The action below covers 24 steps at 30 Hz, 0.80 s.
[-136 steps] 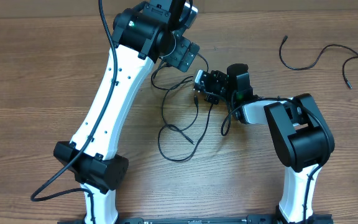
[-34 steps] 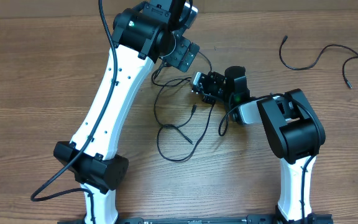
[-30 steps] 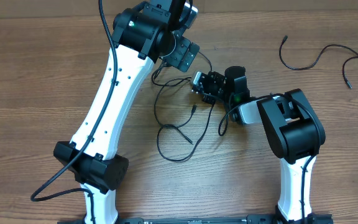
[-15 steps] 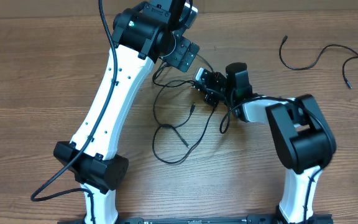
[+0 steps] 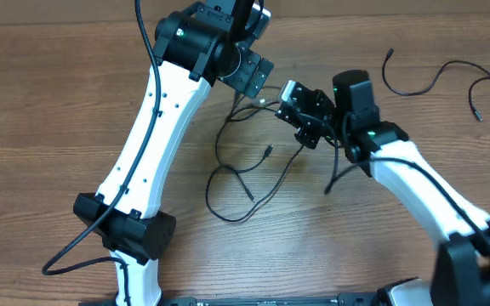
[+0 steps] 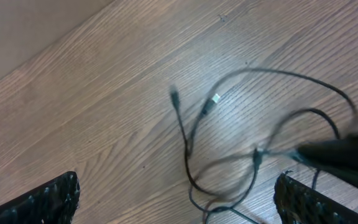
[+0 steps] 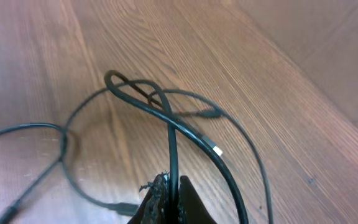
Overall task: Untangle cables
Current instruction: 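Lift the grasped cable up and rightward with the right gripper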
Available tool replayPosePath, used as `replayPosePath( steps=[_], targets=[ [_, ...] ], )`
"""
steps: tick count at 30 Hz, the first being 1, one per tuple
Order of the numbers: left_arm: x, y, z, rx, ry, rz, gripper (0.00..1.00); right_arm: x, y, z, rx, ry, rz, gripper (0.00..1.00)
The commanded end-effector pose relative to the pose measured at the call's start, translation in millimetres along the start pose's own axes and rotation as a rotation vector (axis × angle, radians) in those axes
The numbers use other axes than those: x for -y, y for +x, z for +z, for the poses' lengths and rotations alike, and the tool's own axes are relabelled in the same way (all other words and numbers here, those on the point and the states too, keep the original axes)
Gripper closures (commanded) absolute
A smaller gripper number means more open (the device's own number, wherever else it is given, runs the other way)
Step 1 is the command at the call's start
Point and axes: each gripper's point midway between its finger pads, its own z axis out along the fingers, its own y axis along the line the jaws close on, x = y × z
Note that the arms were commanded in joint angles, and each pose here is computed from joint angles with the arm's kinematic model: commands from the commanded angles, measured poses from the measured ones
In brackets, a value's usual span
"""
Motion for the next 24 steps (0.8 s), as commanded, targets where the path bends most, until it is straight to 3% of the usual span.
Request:
replayPosePath(
  steps=[1, 5, 10, 19, 24],
  targets=[
    [-0.5, -2.9, -0.6, 0.009, 0.006, 0.001, 0.0, -10.1, -34.9, -31.1, 0.084, -0.009, -0.031, 0.96],
    [-0.5, -2.9, -0.6, 0.009, 0.006, 0.001, 0.0, -25.4, -55.2, -53.0, 0.143, -0.048, -0.051, 0.96],
    [-0.5, -2.9, -0.6, 0.009, 0.006, 0.001, 0.01, -33.8, -52.8, -60.8, 0.123, -0.067, -0.024, 0.96],
    [-0.5, -2.9, -0.6, 0.009, 0.006, 0.001, 0.0, -37.5, -47.3, -60.5, 0.091, -0.094, 0.253, 0.96],
    [-0.5, -2.9, -0.6, 0.009, 0.006, 0.001, 0.0, -56.3, -22.2, -61.3, -0.021, -0.152, 0.361, 0.96]
  ],
)
